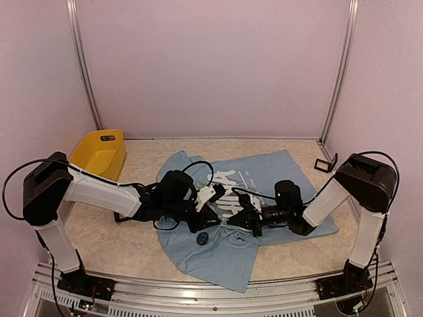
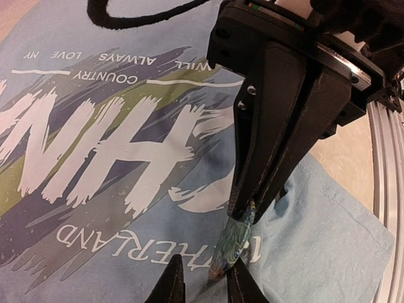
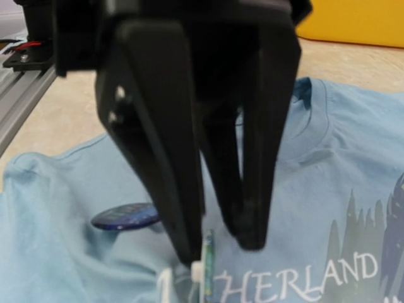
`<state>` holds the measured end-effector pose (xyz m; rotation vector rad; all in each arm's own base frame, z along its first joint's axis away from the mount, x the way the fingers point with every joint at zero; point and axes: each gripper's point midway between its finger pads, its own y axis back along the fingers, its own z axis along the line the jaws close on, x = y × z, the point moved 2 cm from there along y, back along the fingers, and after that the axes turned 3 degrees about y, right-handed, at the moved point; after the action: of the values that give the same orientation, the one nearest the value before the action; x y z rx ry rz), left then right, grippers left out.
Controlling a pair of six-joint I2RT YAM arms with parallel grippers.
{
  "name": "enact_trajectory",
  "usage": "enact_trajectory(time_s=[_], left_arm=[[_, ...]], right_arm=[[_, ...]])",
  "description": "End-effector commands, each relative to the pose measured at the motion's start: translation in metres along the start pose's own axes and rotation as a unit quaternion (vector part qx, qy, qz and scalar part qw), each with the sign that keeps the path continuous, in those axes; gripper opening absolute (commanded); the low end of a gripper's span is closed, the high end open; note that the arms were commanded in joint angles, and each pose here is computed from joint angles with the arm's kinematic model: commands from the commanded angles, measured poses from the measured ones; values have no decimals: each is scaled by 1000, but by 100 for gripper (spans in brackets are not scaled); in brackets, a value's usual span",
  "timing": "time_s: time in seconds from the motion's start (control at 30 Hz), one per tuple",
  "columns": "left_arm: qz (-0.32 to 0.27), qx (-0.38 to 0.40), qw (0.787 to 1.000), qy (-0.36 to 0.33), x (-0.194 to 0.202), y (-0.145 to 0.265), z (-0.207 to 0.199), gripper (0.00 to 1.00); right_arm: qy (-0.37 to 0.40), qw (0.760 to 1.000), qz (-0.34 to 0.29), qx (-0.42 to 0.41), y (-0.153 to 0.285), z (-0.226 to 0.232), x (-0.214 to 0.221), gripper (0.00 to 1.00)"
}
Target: Pin the brooch onto the clothing
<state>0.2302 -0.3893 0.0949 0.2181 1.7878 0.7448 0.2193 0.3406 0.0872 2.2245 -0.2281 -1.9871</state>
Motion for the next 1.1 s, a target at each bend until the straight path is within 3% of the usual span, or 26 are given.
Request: enact_trajectory(time_s=[0.0,0.2,0.33,0.47,0.73,0.83,0.93,1.07], left_arm=[[11,23,1000,-8,-1,-12,-5,22],[1,21,1000,-4,-4,-12,-5,0],[-6,22,1000,-7,-8,-6,-7,0],[-9,19,1000,-7,-10,3,-9,0],[-6,18,1000,-6,-11,7,-14,0],[-10,21,1000,-7,-15,9,-19,0],[-10,26,1000,-9,-16,11,-21,0],[-8,32,999,-12,-16,12,-24,0]], right_arm=[[4,1000,-7,-17,-3,3,-5,0],[5,1000,-8,-23,-4,4,-6,0],[0,1000,-5,-14,0,4,-6,0],[-23,1000,12,6,7,-4,-5,23],[-43,998,36,-3,12,8,14,34],[-63,997,50,8,10,4,22,27],[-70,995,58,36,12,-5,27,2],[-87,993,62,43,15,-9,34,0]])
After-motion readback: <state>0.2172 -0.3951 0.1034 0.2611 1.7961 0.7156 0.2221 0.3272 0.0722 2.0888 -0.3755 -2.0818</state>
